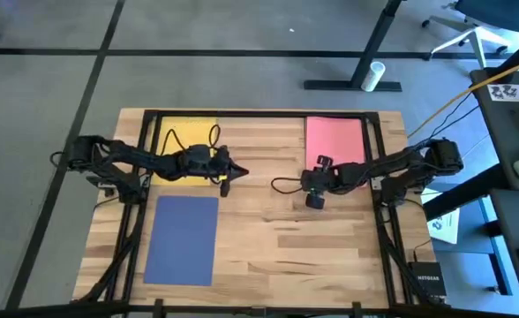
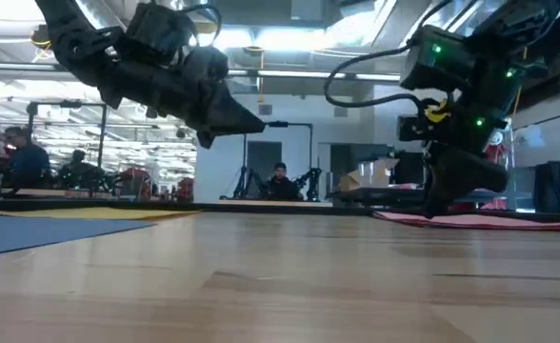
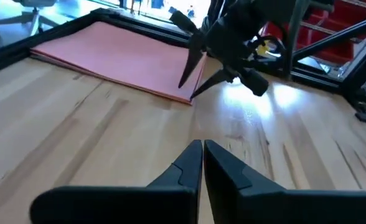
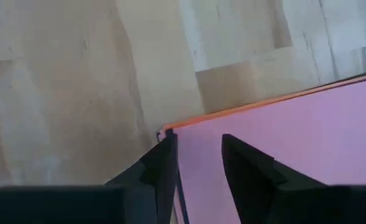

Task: Organize paper
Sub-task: Move the pink paper to the top center of the table

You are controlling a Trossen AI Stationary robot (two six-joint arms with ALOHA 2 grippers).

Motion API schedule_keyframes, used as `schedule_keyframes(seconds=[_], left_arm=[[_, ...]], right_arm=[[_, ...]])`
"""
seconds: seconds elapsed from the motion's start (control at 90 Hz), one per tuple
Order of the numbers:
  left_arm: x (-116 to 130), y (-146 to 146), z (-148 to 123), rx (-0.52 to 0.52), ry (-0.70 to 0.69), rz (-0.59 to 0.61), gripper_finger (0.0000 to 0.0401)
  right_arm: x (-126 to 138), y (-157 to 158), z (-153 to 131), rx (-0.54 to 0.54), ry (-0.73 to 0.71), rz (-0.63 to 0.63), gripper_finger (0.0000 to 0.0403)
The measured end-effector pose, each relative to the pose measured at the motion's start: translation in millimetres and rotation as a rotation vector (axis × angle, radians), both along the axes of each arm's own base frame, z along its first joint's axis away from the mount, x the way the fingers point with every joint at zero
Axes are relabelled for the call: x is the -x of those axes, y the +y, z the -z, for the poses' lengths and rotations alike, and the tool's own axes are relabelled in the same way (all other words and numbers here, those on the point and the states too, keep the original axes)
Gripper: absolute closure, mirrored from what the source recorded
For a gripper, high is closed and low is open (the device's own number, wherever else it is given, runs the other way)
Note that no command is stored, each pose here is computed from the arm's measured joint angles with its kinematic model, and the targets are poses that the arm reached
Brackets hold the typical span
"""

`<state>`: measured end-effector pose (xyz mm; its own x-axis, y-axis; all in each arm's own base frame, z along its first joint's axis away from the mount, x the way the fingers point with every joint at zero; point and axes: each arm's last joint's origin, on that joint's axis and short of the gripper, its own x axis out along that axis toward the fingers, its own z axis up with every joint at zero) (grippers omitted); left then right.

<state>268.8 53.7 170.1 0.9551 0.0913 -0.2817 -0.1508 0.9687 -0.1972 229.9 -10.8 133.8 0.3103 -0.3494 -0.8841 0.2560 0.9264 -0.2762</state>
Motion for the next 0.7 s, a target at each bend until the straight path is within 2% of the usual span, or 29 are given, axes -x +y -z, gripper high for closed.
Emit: schedule_keyframes(seconds=[0.489,0.7], left_arm=[[-2,-12,1,-0.027,0.018,0.052,0.0401],[-2,-12,2,-0.029,0.018,0.055,0.0401]], right_arm=[[1,0,4,-0.024,-0.021,-0.020,0.0288],[1,-3,4,0.002,-0.023,0.003,0.0291]])
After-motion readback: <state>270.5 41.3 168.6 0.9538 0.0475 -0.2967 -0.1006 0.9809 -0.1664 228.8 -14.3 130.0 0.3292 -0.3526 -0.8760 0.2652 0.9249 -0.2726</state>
